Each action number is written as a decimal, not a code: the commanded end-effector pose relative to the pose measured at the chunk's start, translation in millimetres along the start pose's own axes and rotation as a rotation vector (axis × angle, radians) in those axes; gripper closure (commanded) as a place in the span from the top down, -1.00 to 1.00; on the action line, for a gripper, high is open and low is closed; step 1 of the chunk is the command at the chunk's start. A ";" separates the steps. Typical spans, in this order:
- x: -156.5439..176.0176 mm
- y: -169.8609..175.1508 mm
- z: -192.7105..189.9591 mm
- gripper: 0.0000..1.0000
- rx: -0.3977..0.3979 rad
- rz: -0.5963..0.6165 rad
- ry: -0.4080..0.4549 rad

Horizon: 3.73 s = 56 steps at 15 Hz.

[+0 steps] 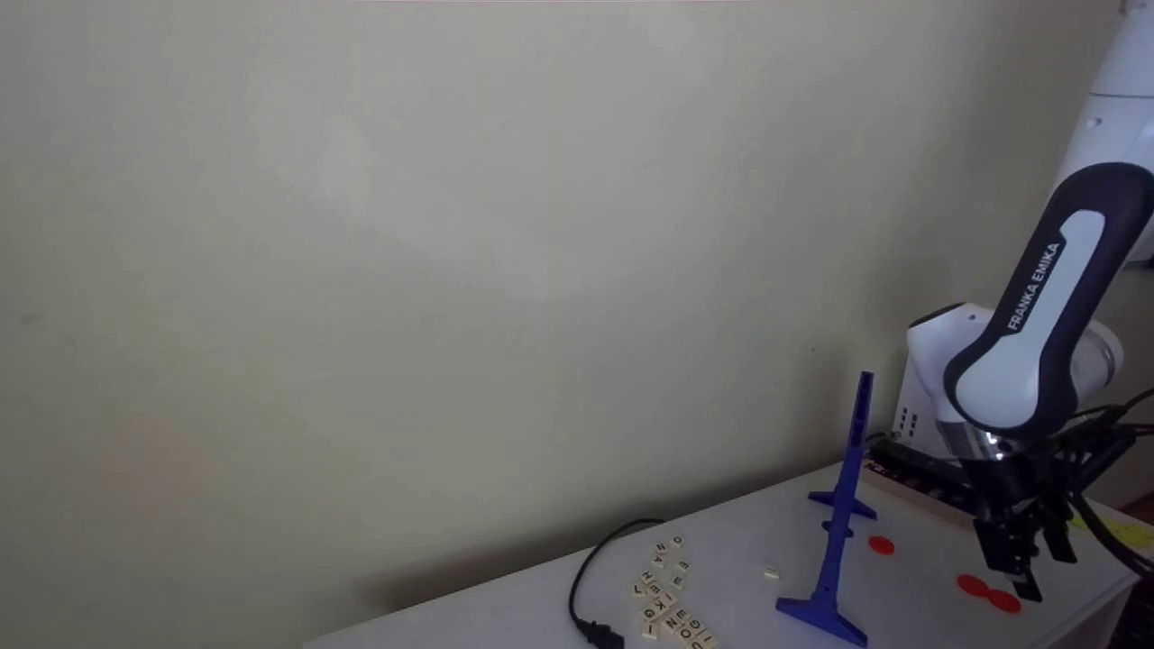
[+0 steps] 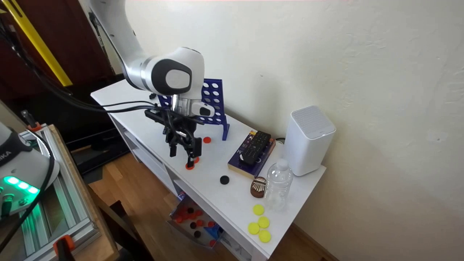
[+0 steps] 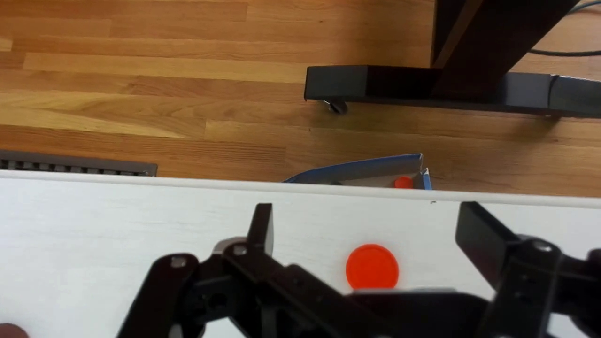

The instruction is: Put the orange circle inside the the blue object

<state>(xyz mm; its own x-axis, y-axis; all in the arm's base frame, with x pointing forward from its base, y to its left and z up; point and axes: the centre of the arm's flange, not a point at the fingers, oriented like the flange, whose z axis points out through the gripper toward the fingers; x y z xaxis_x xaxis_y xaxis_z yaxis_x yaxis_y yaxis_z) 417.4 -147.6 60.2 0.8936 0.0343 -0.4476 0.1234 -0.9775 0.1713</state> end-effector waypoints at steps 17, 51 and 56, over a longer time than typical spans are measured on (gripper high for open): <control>74.8 -1.6 38.8 1.00 -0.012 -0.236 -0.061; 79.8 -12.2 45.4 -0.20 -0.048 -0.271 -0.183; 78.4 -10.8 47.8 -0.65 -0.057 -0.270 -0.202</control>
<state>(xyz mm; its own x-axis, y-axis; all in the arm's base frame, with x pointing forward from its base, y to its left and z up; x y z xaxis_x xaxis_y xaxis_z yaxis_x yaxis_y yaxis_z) 467.8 -144.2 -6.0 0.7390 0.2419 -0.6288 0.3668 -0.9273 0.0743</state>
